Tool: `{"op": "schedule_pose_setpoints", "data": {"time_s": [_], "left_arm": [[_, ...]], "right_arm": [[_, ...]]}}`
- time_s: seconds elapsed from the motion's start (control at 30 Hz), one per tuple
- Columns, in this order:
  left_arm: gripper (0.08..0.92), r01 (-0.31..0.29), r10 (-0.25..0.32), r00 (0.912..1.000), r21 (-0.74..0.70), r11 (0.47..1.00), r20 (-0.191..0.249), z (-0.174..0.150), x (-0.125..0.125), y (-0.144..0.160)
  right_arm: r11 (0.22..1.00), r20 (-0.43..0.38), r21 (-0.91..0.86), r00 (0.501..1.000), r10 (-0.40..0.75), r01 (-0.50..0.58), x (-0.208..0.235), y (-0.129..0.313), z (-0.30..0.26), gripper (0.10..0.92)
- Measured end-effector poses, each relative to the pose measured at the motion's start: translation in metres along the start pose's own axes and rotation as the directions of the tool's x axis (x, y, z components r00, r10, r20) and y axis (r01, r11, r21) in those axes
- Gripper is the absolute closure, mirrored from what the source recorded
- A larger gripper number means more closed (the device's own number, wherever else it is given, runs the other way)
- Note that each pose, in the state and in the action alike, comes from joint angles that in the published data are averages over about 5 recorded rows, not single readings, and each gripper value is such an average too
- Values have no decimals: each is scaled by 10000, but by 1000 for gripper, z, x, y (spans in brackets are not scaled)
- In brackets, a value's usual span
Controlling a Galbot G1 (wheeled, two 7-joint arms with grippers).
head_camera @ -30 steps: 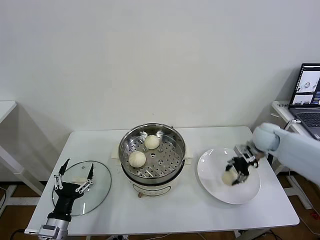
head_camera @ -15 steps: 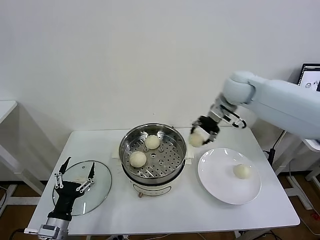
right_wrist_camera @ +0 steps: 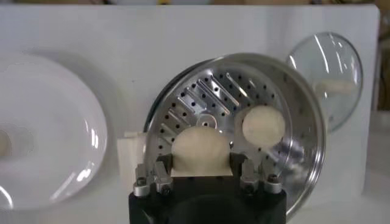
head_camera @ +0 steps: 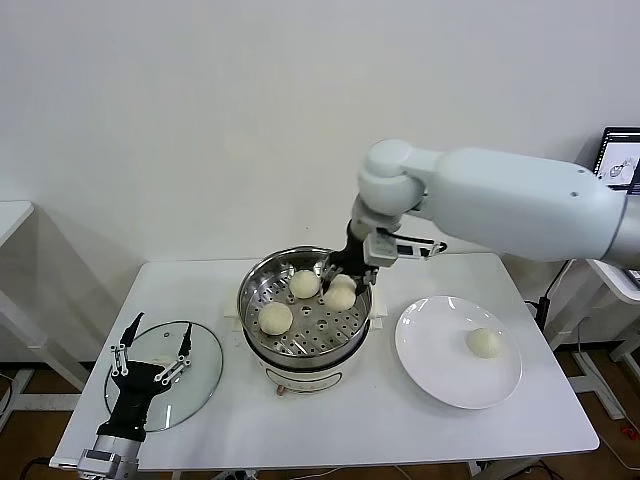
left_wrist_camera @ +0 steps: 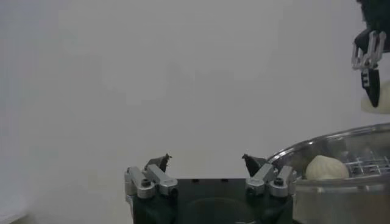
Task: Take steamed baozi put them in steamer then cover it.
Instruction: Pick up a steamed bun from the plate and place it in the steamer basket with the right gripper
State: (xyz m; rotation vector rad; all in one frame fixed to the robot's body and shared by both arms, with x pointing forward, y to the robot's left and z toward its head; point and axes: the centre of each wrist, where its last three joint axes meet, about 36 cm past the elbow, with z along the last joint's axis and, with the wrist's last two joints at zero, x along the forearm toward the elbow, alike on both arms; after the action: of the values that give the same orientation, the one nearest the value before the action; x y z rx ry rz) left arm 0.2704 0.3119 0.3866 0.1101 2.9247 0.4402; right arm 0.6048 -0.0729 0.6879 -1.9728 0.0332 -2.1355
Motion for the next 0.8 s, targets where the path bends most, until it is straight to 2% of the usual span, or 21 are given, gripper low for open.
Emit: {"op": "schedule_pose_setpoints", "data": {"time_s": [0.33,0.8], "left_arm": [[177,56,-57,10000,65,10000,69,-2,0,1],[177,125,-126,9999,77,9999,112,-2,-1,2]], "right_arm": [[9847,353,1682,9980,-526,459,-37,-26,-4,369],[9684,674,2404,9941,-852,667,-71,-37,-8,367]]}}
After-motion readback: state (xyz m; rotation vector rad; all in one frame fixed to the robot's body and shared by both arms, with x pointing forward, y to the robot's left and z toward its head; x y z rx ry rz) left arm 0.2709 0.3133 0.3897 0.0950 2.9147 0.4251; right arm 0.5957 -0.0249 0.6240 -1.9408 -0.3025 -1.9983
